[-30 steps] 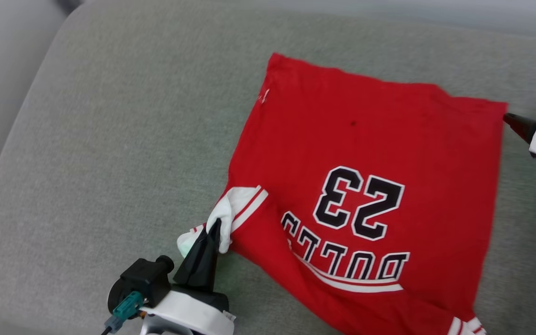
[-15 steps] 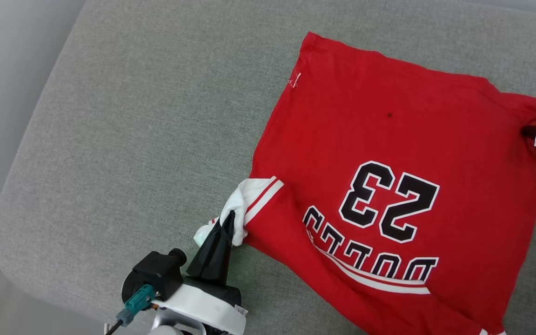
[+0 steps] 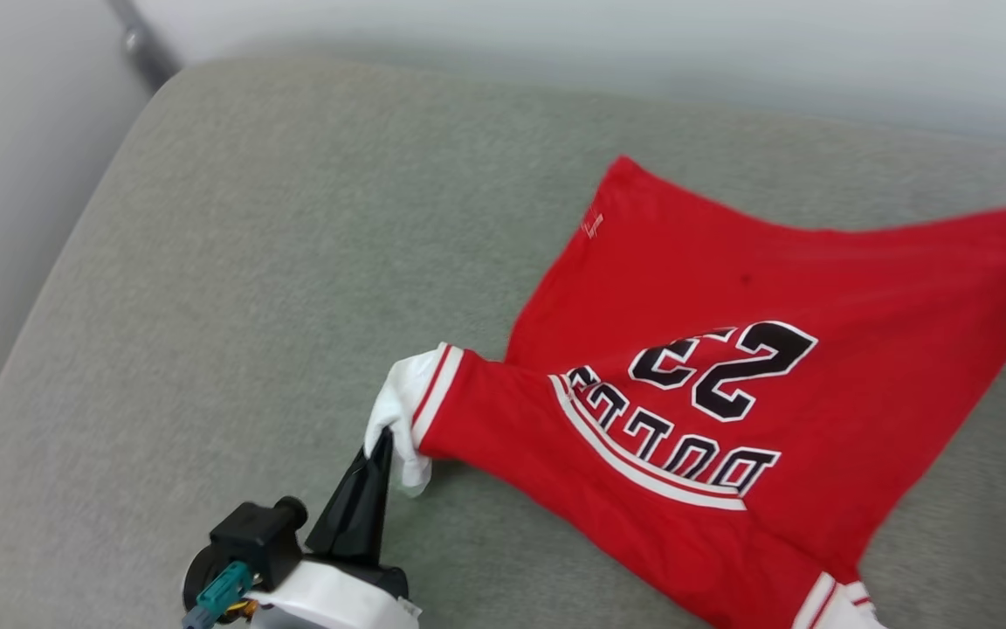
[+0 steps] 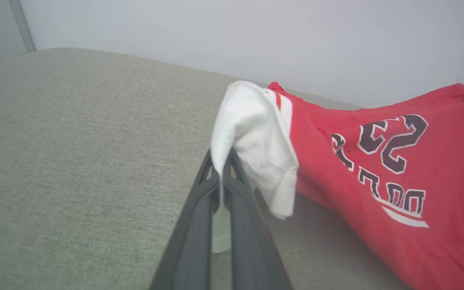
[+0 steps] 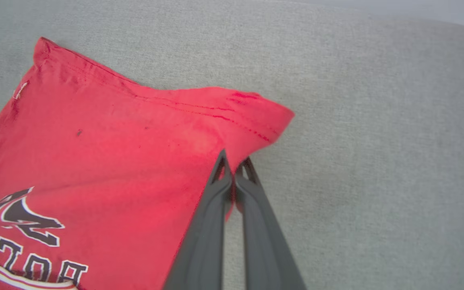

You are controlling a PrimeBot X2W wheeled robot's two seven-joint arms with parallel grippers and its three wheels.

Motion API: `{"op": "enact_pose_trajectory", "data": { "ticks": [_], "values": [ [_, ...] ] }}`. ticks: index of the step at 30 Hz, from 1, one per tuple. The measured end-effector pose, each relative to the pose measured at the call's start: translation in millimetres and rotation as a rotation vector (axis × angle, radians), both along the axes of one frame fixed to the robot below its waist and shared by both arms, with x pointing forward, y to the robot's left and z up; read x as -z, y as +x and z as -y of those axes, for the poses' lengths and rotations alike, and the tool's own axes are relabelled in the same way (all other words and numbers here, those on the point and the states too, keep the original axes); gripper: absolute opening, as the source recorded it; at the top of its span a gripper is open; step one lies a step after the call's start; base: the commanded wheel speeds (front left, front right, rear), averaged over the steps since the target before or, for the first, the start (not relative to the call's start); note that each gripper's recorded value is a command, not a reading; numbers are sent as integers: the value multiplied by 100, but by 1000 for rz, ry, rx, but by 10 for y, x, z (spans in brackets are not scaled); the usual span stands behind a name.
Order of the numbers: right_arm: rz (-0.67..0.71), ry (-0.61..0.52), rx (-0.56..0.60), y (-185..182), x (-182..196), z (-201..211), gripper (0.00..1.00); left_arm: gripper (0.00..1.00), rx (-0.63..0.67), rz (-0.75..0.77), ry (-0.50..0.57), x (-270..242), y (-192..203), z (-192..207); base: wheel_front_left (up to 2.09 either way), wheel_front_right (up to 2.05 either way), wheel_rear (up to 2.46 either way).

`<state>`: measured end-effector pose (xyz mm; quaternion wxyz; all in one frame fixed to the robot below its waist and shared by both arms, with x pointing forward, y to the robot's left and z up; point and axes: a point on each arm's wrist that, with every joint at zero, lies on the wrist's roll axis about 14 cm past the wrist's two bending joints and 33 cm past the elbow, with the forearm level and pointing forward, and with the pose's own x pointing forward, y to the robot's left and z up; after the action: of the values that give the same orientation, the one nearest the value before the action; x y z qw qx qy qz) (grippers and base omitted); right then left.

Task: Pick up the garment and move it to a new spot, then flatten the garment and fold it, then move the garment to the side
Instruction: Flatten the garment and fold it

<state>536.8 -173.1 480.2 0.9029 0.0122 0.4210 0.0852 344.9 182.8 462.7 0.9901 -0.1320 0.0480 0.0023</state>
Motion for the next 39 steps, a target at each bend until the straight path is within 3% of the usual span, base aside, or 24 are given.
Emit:
{"op": "enact_pose_trajectory", "data": {
  "ticks": [6,11,18,19,20,21,25,29,33,36,39],
  "values": [
    [-13,-74,82,-736,-7,651,0,0,81,19,10,-89,19,178,0,0,0],
    [-133,-88,220,-1727,374,1156,0,0,162,26,21,-132,64,368,0,0,0],
    [-370,44,392,-3143,1092,1134,0,0,246,22,28,-151,74,579,0,0,0],
    [-384,71,412,-3267,1161,1082,29,0,258,18,34,-143,70,600,0,0,0],
    [-395,93,423,-3368,1221,1022,97,0,270,17,38,-145,75,623,0,0,0],
    [-393,122,439,-3429,1259,969,100,0,280,22,40,-159,82,647,0,0,0],
    [-219,152,472,-3281,1144,976,100,0,316,23,41,-178,71,747,0,0,0],
    [115,110,472,-2727,684,1162,100,0,337,24,43,-197,74,801,0,0,0],
    [341,102,430,-2225,285,1186,100,0,336,24,42,-198,115,796,0,0,0],
    [422,112,372,-1880,78,1107,100,0,336,30,38,-217,162,807,0,0,0],
    [369,112,282,-1613,93,917,100,0,334,40,31,-233,231,814,0,0,0]
  ]
}}
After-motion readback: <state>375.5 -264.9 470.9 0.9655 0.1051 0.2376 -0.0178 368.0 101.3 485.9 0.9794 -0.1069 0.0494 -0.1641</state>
